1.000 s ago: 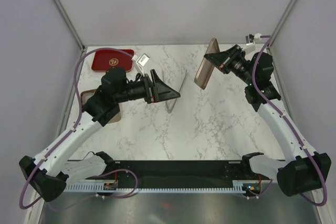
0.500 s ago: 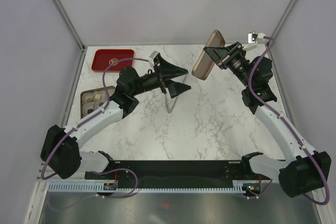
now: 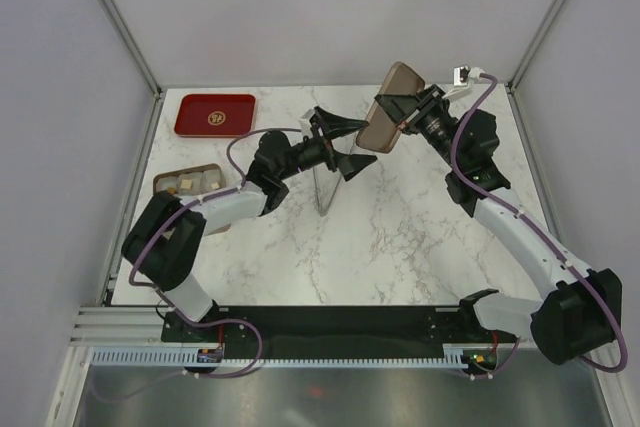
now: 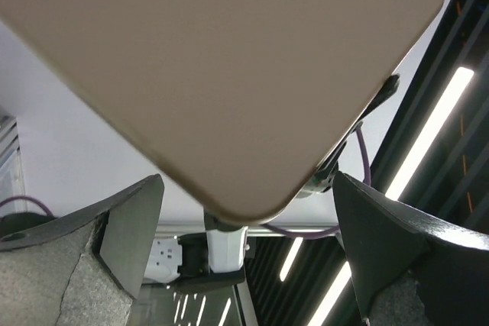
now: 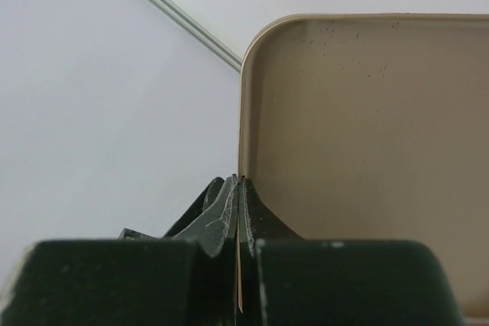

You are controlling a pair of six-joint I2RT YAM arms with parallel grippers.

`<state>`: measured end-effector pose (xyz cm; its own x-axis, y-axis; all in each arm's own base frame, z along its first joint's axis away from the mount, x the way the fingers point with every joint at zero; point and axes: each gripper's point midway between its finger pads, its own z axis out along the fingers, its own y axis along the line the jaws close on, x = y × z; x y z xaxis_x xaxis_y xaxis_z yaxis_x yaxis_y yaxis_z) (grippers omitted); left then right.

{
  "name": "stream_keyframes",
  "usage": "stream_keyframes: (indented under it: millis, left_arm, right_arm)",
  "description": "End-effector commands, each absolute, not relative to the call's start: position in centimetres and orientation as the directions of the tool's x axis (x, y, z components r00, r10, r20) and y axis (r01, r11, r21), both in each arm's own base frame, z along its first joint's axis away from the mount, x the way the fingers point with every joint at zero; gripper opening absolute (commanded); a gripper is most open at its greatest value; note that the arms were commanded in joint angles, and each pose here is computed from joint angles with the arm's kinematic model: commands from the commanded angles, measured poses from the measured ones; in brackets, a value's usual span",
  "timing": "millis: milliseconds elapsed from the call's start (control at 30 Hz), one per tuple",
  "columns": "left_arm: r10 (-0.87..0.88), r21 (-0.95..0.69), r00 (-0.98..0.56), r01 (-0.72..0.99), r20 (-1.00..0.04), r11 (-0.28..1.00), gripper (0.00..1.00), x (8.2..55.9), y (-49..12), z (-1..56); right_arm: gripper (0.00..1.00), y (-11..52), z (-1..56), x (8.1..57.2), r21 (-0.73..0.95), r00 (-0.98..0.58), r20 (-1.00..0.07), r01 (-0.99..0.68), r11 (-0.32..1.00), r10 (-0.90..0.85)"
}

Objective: Pack the chocolate

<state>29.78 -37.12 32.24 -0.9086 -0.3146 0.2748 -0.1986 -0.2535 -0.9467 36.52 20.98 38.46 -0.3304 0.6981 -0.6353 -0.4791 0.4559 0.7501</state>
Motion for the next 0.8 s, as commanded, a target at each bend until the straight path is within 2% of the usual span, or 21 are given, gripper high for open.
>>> stream_keyframes:
  millis: [0, 133, 167, 267, 533, 633, 667, 733, 767]
  left_arm:
    - [-0.246, -0.846, -0.873, -0.281, 0.421, -0.454, 1.0, 31.0, -36.1, 36.2]
    - [-0.219, -0.799, -0.857, -0.302, 0.466, -0.519, 0.95, 32.2, -35.9, 35.5]
    - [-0.212, -0.787, -0.857, -0.299, 0.471, -0.539, 0.9, 32.4, -35.7, 35.4]
    - [-0.197, -0.76, -0.853, -0.298, 0.484, -0.577, 0.85, 33.0, -35.2, 35.0]
    - [-0.194, -0.776, -0.865, -0.289, 0.462, -0.56, 0.83, 33.5, -35.7, 33.9]
    - [-0.17, -0.78, -0.884, -0.277, 0.436, -0.561, 0.75, 33.6, -36.1, 33.7]
    - [-0.164, -0.78, -0.888, -0.273, 0.429, -0.563, 0.69, 33.6, -36.2, 33.8]
    - [-0.16, -0.787, -0.894, -0.267, 0.417, -0.556, 0.63, 33.4, -36.3, 33.7]
    - [-0.157, -0.795, -0.899, -0.265, 0.408, -0.546, 0.55, 33.3, -36.3, 33.6]
  right_arm:
    - [0.0, 21.1, 39.7, 36.3, 0.685, -0.237, -0.678, -0.548, 0.48, 0.696]
    - [0.0, 21.4, 37.6, 35.7, 0.679, -0.25, -0.693, -0.542, 0.496, 0.676]
    - [0.0, 21.2, 37.6, 35.3, 0.672, -0.242, -0.699, -0.544, 0.502, 0.673]
    - [0.0, 20.3, 36.1, 34.4, 0.652, -0.222, -0.724, -0.529, 0.542, 0.653]
    - [0.0, 19.6, 31.9, 31.4, 0.657, -0.266, -0.732, -0.517, 0.548, 0.627]
    - [0.0, 19.5, 30.0, 30.5, 0.662, -0.298, -0.736, -0.503, 0.556, 0.608]
    - [0.0, 19.3, 29.8, 30.1, 0.658, -0.298, -0.74, -0.504, 0.559, 0.602]
    - [0.0, 19.1, 28.8, 29.4, 0.66, -0.311, -0.742, -0.498, 0.563, 0.594]
    - [0.0, 19.0, 28.6, 29.2, 0.658, -0.312, -0.744, -0.496, 0.567, 0.59]
